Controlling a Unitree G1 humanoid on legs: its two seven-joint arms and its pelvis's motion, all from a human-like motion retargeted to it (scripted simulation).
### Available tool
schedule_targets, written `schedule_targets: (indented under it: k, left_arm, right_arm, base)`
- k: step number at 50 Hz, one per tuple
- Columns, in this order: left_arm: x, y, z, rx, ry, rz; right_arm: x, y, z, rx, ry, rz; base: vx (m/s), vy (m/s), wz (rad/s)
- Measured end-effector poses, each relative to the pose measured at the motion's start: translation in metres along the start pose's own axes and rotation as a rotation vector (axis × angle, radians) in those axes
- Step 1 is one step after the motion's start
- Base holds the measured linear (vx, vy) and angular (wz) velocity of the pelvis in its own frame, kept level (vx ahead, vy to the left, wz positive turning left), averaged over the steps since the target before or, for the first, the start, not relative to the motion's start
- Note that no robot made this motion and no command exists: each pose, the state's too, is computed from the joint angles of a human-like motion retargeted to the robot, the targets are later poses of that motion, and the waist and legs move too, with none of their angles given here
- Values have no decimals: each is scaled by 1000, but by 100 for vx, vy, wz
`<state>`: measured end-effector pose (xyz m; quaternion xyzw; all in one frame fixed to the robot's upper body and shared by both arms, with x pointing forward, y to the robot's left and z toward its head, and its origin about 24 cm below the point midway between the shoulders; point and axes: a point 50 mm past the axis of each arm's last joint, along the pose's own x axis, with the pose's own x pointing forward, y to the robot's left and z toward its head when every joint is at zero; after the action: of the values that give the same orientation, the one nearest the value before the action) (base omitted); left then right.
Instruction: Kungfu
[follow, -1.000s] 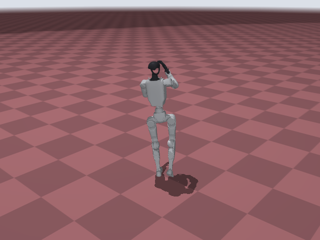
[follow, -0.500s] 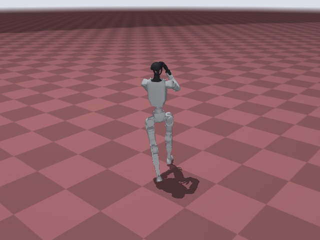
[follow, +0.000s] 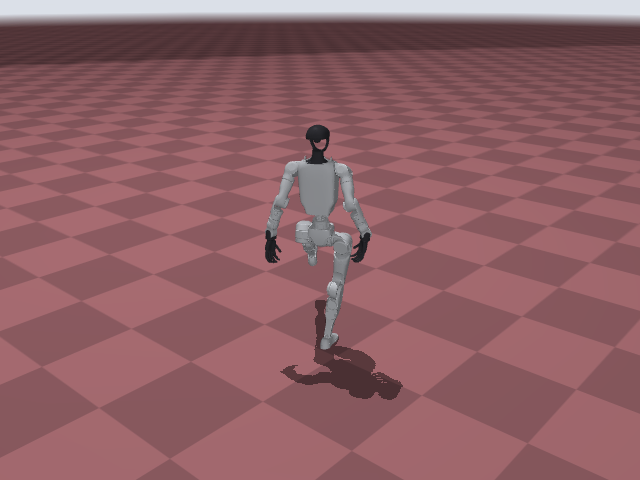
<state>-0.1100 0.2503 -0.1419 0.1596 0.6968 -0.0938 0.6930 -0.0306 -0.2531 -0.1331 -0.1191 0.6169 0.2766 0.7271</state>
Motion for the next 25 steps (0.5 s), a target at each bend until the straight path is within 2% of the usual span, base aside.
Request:
schedule_targets:
  k: [7, 10, 15, 20, 25]
  left_arm:
    - [-25, -46, -26, 201, 0, -461]
    - [-32, -57, -27, 231, -63, -460]
    - [-30, -52, -22, 279, -84, -438]
    - [-20, -1, -9, 353, -11, -282]
    - [-18, 92, 41, 366, 6, 147]
  right_arm:
    - [7, 53, -6, -105, 20, 421]
    - [13, 67, 2, -49, -42, 484]
    - [14, 68, 10, -94, -102, 397]
    - [12, 71, -7, -104, -16, 402]
    - [13, 62, -9, -53, 45, 328]
  base:
    - [25, -3, 63]
    - [30, -15, 7]
    - [21, -29, 41]
    - [22, -28, 38]
    - [9, -4, 4]
